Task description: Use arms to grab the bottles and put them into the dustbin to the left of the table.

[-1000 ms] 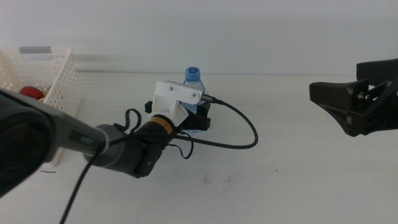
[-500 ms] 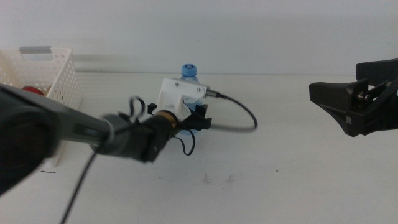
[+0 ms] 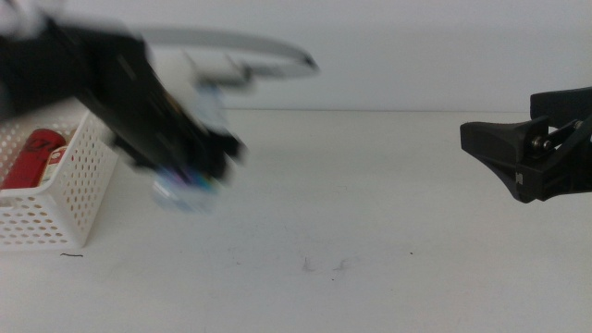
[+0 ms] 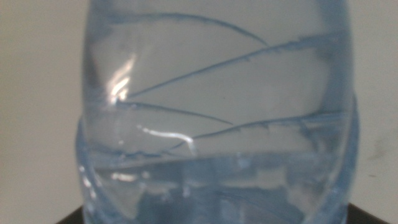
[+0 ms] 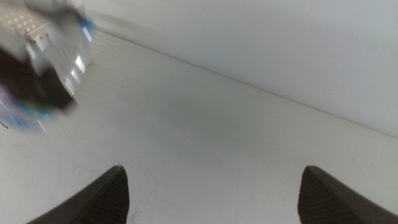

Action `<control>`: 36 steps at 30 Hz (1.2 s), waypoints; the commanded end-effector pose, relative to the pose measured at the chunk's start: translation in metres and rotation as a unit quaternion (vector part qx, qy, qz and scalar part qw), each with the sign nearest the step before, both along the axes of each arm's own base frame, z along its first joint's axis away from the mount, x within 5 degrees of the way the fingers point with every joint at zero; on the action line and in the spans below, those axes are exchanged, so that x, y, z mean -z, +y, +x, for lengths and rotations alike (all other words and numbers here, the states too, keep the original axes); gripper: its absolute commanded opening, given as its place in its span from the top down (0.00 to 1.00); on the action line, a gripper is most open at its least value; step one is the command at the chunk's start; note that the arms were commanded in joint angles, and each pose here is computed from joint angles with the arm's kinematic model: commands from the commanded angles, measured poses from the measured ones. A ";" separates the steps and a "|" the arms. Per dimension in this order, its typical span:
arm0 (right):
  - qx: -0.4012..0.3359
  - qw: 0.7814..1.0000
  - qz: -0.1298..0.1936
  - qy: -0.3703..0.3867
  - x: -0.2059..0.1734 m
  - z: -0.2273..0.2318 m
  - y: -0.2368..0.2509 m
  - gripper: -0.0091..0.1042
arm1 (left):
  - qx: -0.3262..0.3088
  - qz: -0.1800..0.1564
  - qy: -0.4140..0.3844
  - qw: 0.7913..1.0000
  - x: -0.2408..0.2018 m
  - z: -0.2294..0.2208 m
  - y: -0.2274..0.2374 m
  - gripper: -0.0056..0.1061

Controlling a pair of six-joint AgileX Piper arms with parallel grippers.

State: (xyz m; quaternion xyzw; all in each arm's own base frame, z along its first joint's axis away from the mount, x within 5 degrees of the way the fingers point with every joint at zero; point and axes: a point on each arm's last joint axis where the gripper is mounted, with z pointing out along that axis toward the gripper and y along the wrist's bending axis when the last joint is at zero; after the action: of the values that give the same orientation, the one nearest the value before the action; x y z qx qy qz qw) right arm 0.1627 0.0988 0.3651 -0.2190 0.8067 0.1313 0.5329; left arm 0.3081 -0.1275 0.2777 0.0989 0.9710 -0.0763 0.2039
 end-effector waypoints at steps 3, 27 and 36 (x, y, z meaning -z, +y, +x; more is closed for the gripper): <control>-0.002 1.000 0.001 -0.008 -0.002 -0.001 0.000 0.13 | -0.049 0.061 -0.035 0.996 -0.078 0.013 0.066 0.97; -0.002 1.000 0.001 -0.008 -0.002 -0.001 0.000 0.13 | -0.149 0.051 0.059 0.986 0.044 0.108 0.229 0.36; -0.002 1.000 0.001 -0.008 -0.002 -0.001 0.000 0.13 | -0.138 0.042 0.033 0.989 0.024 0.101 0.216 0.11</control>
State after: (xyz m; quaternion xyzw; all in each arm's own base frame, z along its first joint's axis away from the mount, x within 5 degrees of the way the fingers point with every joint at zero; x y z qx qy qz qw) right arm 0.1627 0.0988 0.3651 -0.2190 0.8067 0.1313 0.5329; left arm 0.4116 0.0996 0.2384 -0.0331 0.9876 0.0055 0.1536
